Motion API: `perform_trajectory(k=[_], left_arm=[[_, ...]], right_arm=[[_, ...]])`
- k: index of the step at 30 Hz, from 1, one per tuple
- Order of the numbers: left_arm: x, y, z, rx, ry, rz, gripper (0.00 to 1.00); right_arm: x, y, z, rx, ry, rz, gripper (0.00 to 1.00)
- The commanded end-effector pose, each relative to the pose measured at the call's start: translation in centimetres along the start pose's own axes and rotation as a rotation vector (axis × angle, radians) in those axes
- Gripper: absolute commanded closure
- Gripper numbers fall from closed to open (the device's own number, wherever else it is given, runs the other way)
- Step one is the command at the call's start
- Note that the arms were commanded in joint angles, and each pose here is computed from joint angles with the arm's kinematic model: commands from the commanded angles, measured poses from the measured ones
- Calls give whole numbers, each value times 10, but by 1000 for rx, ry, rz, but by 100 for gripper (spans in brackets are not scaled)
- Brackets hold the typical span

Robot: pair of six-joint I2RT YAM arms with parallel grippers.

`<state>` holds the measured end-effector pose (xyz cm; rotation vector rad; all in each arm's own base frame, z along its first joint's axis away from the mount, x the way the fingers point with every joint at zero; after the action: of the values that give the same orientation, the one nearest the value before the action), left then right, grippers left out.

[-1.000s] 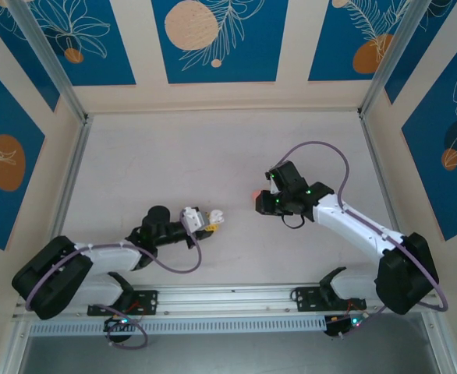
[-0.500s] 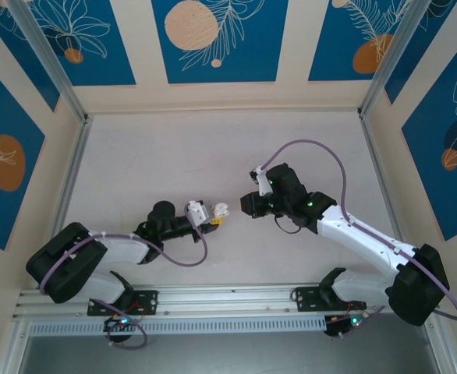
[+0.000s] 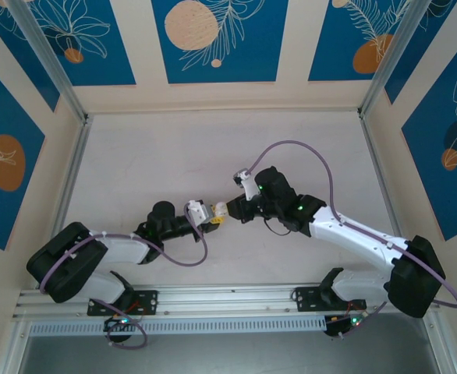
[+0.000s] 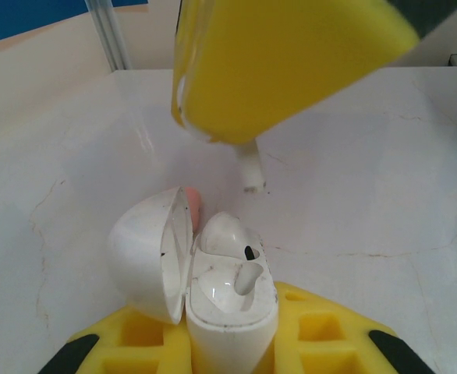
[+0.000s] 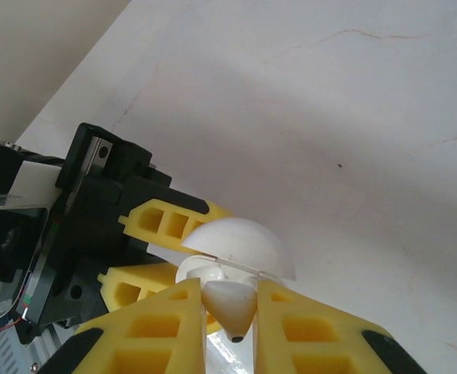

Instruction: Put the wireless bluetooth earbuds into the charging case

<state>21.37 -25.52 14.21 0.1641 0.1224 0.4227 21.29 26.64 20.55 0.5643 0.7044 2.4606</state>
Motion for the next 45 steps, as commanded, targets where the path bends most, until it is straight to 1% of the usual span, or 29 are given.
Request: perform_trajectory(k=[1,10,24,33,38,45], left_arm=[[-6,-2,20,-72,-12,-33,86],[-6,-1,23,-95,3,-23,86],[-6,1,31,-127,10,-19,86],[-6,2,36,-140,9,-18,86],[-6,2,34,-130,13,-19,86],[-7,3,32,-124,34,-26,85]], right_arm=[[10,-2,18,-52,60,44,82],[15,-8,16,-38,75,61,82],[16,-12,10,-23,106,24,82],[13,-12,11,-25,146,-71,82],[15,-7,21,-74,159,-80,82],[17,4,42,-174,181,-87,82]])
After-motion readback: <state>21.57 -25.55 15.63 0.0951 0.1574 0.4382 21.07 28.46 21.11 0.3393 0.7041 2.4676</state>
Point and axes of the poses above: each hand's point on the last joint's axis, 136 mm out from that joint toward the fingers, its own y axis back along the fingers, its own x axis along the line the jaws close on, z = x × y, the point moved 4 cm from there along y, back along the fingers, and after that the axes turned 13 degrees about y, right-handed, at the moved point
